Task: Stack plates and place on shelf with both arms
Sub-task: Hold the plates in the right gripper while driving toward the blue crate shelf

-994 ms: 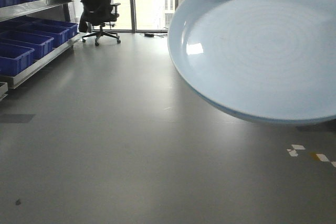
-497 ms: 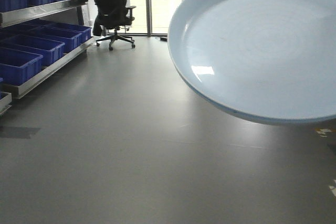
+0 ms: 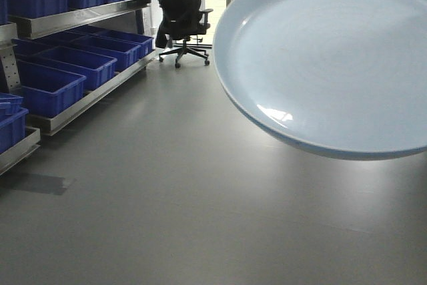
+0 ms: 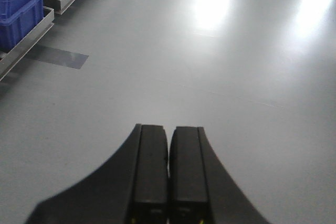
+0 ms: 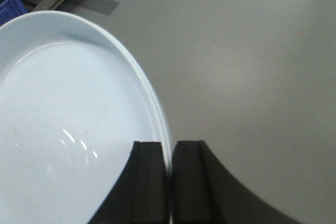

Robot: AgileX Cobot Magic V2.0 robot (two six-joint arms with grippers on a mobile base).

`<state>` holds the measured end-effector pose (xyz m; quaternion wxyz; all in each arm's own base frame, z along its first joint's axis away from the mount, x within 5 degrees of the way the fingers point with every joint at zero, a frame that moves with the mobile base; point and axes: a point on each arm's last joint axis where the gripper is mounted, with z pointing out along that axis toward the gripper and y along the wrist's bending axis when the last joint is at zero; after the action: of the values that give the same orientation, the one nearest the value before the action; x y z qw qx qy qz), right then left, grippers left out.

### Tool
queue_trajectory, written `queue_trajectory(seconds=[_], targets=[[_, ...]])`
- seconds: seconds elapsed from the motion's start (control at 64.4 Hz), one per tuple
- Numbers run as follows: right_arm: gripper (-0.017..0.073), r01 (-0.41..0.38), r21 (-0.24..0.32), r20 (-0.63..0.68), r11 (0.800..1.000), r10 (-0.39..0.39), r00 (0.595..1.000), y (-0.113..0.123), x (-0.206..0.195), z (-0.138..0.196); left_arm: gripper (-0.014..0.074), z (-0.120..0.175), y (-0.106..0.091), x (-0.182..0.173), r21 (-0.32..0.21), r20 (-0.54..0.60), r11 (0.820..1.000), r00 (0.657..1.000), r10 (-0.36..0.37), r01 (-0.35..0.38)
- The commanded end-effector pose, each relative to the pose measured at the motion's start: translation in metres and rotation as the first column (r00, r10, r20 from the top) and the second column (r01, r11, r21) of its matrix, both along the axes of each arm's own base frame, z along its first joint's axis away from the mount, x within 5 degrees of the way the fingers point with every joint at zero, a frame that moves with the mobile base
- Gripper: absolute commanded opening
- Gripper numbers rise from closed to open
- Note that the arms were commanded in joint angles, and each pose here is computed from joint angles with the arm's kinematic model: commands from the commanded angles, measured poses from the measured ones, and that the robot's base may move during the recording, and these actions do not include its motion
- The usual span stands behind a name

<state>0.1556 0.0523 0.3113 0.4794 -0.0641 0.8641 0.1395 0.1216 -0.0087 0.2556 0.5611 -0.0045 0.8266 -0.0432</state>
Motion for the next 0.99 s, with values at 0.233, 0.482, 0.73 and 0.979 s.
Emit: queue_trajectory(seconds=[0.233, 0.482, 0.73, 0.979], targets=[[0.002, 0.015, 0.038, 0.128, 0.999, -0.019, 0.992, -0.0009, 0.004, 0.0192, 0.0085, 0.0158, -0.0011, 0.0046, -0.018, 0.105, 1.0, 0.994, -0.002, 0.004], [0.002, 0.015, 0.038, 0.128, 0.999, -0.019, 0.992, -0.0009, 0.004, 0.0192, 0.0085, 0.0158, -0.0011, 0.0046, -0.018, 0.105, 1.0, 0.994, -0.002, 0.004], [0.002, 0.015, 0.038, 0.128, 0.999, -0.019, 0.992, -0.0009, 0.004, 0.0192, 0.0085, 0.0158, -0.0011, 0.0046, -0.018, 0.105, 1.0, 0.994, -0.002, 0.004], [0.002, 0.015, 0.038, 0.128, 0.999, -0.019, 0.992, -0.0009, 0.004, 0.0192, 0.0085, 0.0158, -0.0011, 0.0046, -0.018, 0.105, 1.0, 0.994, -0.002, 0.004]])
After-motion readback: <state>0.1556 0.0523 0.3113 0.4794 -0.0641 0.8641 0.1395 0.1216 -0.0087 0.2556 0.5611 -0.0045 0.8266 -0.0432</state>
